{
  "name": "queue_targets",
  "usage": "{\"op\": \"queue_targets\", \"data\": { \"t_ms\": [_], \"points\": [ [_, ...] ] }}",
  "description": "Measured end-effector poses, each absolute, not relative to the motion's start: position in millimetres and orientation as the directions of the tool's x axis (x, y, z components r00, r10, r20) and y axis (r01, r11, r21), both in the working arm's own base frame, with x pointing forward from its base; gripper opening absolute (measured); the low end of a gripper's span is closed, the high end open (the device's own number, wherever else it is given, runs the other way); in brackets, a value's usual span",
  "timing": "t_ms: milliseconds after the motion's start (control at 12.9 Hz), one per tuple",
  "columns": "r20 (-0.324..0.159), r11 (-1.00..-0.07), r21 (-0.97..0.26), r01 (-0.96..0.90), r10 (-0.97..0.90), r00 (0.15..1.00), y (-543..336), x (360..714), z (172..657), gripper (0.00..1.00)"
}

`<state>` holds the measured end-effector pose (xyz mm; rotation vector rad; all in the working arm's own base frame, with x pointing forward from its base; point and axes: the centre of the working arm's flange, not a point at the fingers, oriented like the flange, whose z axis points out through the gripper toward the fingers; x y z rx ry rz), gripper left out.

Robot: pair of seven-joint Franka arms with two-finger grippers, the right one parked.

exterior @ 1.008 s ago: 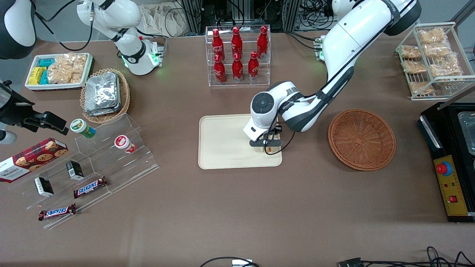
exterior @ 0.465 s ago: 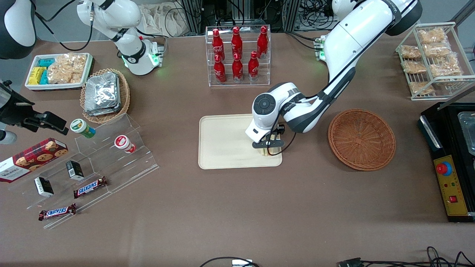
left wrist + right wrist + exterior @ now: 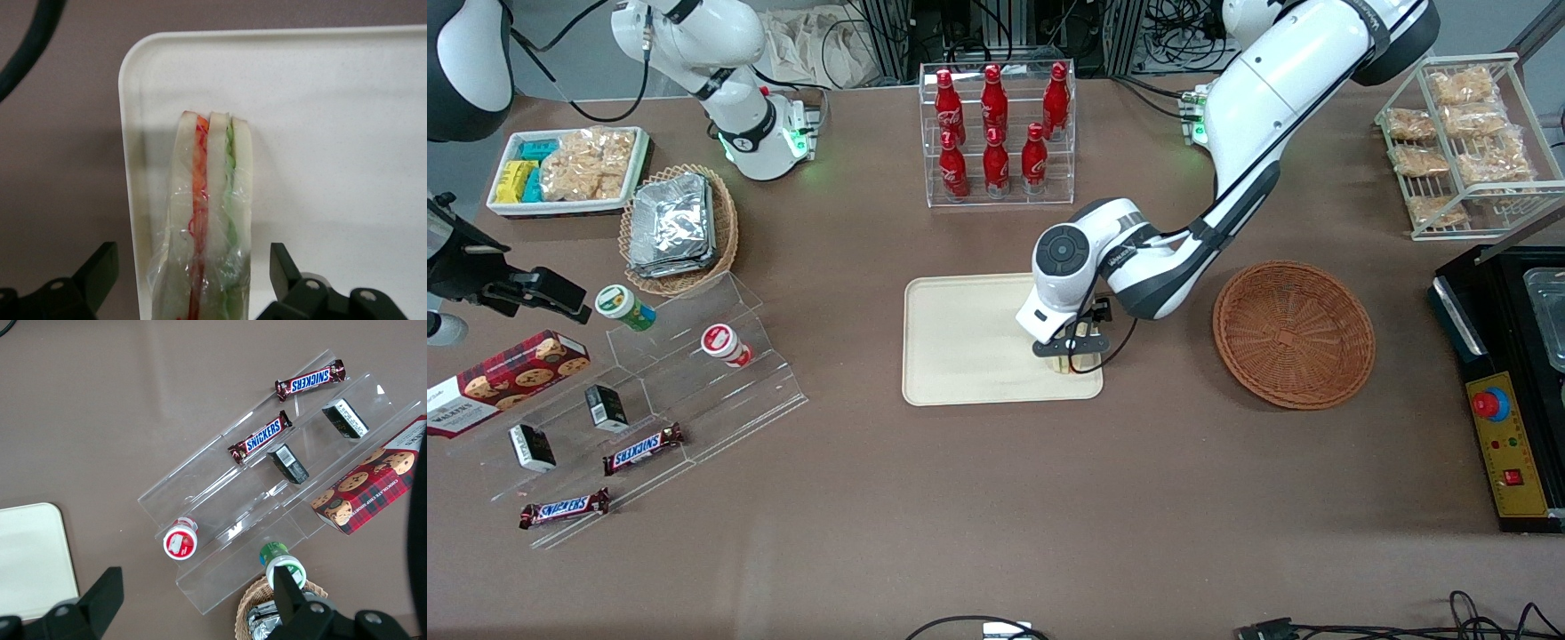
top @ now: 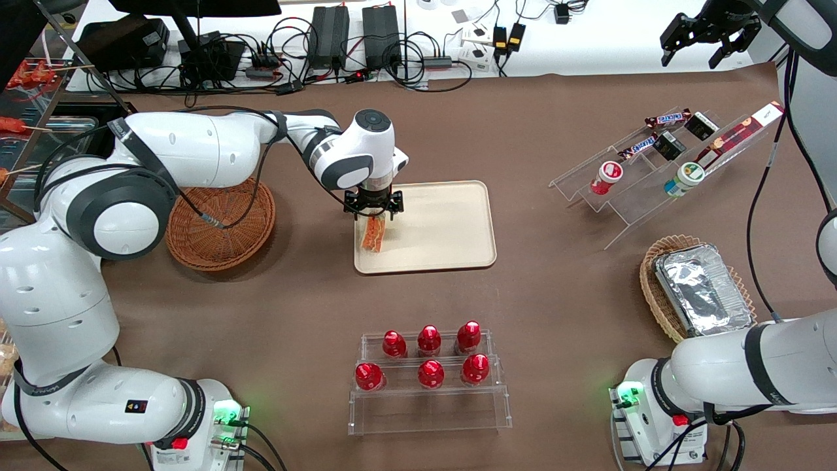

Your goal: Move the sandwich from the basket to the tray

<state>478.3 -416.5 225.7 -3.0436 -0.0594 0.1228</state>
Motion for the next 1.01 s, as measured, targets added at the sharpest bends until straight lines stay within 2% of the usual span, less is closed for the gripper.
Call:
{"op": "queue_targets", "data": {
  "t_ms": [233,465,698,1008],
  "points": [
    [-0.029,-0.993,-0.077,0.086,0.089,0.996,-412.2,499.9,260.0,1.00],
    [0.002,-0.988,-0.080,0.131,0.131,0.991,-376.9,530.5,338.7,1.00],
    [0.059,-0.983,-0.105,0.152,0.146,0.987,-307.6,553.9,420.8,1.00],
    [0.072,-0.980,-0.103,0.171,0.164,0.984,-203.4,567.8,485.9,1.00]
  ]
}}
